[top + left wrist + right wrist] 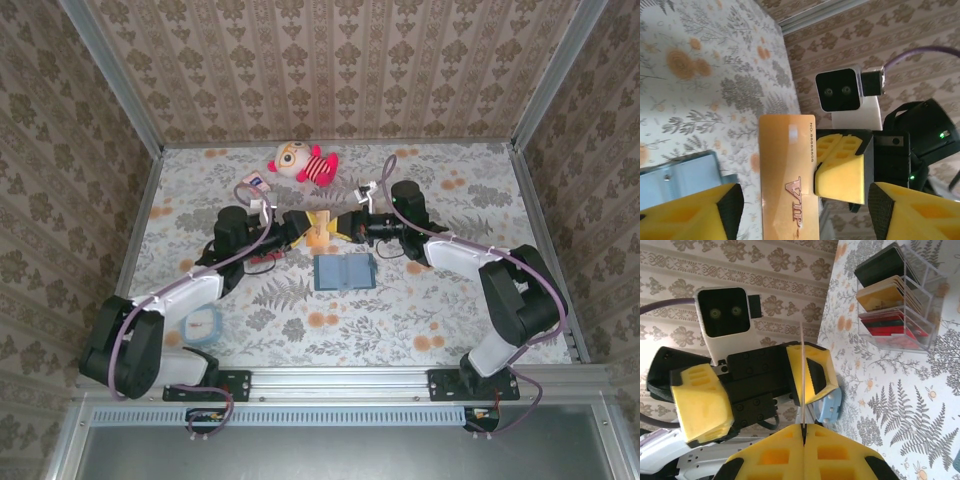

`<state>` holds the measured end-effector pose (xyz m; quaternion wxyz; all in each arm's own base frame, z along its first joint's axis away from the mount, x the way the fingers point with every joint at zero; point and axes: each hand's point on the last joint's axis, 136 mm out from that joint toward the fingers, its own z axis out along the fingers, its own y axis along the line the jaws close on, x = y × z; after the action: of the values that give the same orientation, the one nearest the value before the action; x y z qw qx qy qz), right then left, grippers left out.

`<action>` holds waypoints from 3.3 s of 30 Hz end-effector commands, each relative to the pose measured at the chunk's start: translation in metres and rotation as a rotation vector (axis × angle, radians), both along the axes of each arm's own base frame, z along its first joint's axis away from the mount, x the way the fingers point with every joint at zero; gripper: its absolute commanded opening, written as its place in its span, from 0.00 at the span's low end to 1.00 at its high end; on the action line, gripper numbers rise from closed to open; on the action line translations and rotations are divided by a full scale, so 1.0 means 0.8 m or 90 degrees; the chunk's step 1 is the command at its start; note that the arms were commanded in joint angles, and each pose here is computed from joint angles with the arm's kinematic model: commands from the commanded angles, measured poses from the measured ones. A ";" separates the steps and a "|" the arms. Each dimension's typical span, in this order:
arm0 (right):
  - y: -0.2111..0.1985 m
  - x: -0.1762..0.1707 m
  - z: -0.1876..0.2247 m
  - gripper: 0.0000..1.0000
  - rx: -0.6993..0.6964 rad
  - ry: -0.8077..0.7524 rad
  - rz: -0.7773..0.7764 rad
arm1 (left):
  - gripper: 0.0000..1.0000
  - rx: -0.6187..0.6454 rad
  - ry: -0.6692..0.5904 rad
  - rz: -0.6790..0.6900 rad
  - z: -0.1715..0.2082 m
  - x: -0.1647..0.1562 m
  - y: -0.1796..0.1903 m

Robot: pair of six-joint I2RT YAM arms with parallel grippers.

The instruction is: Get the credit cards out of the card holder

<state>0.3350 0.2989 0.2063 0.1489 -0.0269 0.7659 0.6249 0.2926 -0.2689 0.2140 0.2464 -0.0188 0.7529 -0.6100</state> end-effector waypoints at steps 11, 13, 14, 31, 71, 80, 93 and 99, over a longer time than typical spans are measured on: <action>0.015 -0.001 0.015 0.00 0.025 -0.020 0.027 | 0.19 -0.124 -0.006 -0.022 0.014 0.003 -0.009; 0.015 -0.002 0.013 0.00 0.023 -0.016 0.027 | 0.16 -0.124 -0.008 -0.026 0.014 0.000 -0.009; 0.015 -0.001 0.011 0.00 0.021 -0.015 0.027 | 0.15 -0.123 -0.009 -0.025 0.014 -0.001 -0.008; -0.016 0.000 -0.001 0.65 -0.103 -0.045 0.017 | 0.00 0.141 -0.058 0.032 -0.013 0.004 0.020; -0.107 0.005 -0.023 1.00 -0.265 -0.025 -0.161 | 0.00 0.741 -0.499 -0.319 -0.047 0.125 0.156; -0.102 0.005 -0.023 1.00 -0.265 -0.017 -0.173 | 0.00 0.707 -0.537 -0.457 -0.069 0.105 0.152; -0.097 0.009 -0.017 1.00 -0.262 -0.026 -0.181 | 0.00 0.696 -0.506 -0.527 -0.114 0.095 0.154; -0.100 0.007 -0.005 1.00 -0.258 -0.043 -0.189 | 0.00 0.701 -0.514 -0.530 -0.124 0.098 0.153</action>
<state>0.3436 0.2210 0.1902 0.2383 0.0380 0.8707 0.4286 0.3747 -0.1434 0.1177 0.2266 0.5953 0.7570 -0.1457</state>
